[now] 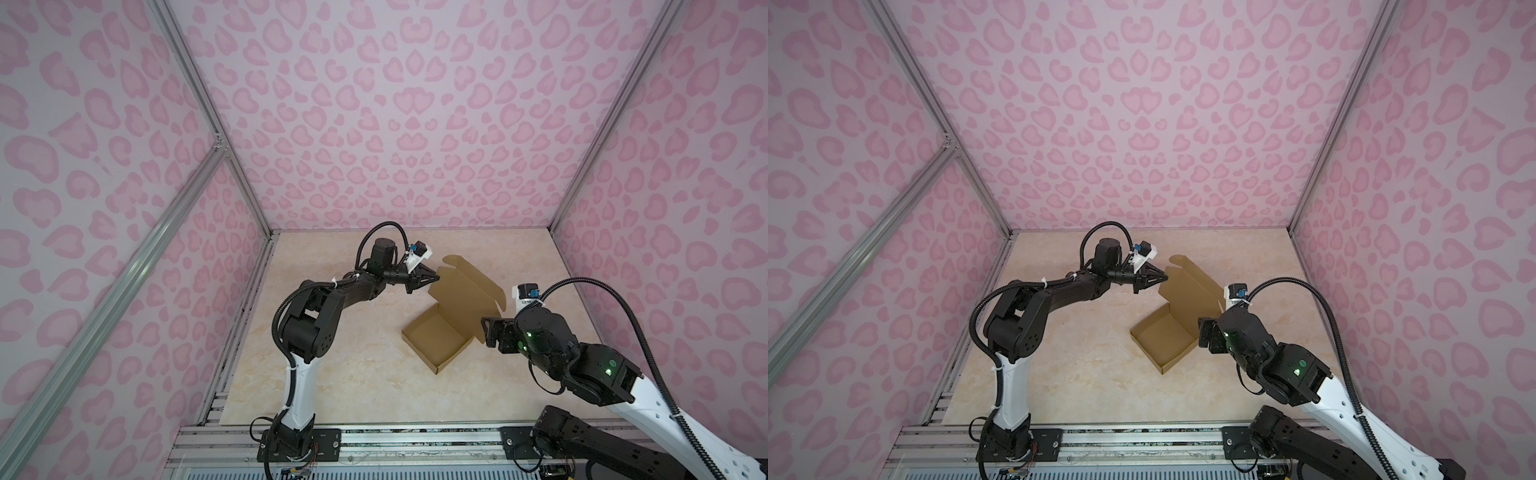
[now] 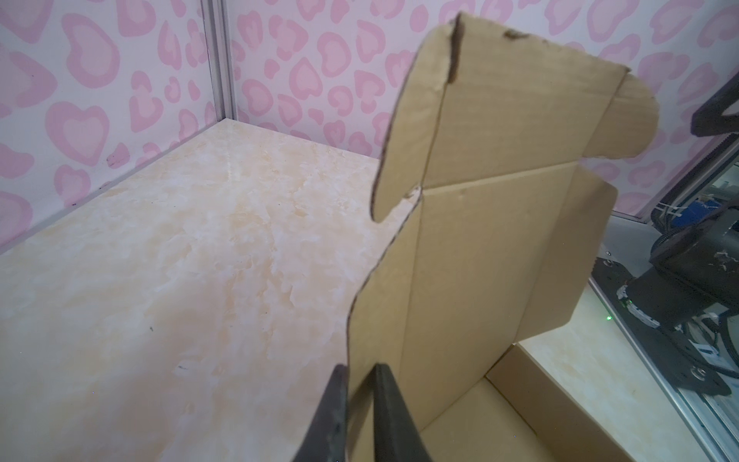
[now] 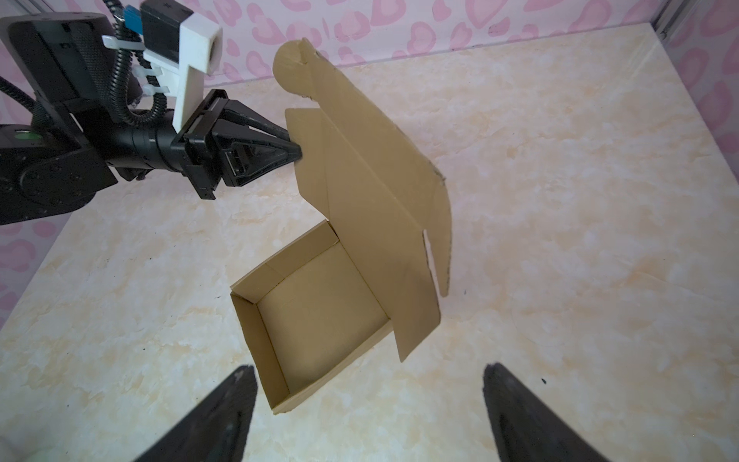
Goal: Fold the paper box
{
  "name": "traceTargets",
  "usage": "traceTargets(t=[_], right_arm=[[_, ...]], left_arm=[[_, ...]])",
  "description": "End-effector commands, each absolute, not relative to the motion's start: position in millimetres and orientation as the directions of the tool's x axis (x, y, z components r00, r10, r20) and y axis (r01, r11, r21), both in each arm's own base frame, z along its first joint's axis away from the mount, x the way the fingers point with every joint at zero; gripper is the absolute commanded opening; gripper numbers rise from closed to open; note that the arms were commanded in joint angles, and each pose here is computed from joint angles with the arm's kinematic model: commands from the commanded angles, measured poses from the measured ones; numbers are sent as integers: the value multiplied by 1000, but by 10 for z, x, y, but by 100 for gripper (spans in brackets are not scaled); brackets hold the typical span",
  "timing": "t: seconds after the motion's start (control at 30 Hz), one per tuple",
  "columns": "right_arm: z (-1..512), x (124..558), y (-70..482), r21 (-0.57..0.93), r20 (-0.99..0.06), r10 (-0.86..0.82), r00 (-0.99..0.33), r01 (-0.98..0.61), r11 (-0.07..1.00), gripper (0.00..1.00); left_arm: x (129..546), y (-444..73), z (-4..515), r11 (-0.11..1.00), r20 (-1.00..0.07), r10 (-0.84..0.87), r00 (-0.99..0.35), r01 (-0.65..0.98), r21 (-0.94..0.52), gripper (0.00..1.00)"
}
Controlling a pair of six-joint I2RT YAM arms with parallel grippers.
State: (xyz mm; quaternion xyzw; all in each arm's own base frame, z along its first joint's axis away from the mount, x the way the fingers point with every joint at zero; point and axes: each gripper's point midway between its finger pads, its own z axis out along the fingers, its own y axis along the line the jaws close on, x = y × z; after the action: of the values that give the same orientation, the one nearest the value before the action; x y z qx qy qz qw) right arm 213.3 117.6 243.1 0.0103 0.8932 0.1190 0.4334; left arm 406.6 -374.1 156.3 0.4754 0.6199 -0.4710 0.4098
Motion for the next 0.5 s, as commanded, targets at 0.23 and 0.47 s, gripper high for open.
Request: traceTargets(t=[0.23,0.47], right_arm=[[2155,2243,1090,298,-714,244,-656,30,954,88],[2139,2560,1054,385,-691,331,-643,61,921,87]], left_arm=[[4128,-3586,1767,144,-966,169,-197,974,-174,4],[4147,-3386,1777,291,-965,174,-197,946,-141,4]])
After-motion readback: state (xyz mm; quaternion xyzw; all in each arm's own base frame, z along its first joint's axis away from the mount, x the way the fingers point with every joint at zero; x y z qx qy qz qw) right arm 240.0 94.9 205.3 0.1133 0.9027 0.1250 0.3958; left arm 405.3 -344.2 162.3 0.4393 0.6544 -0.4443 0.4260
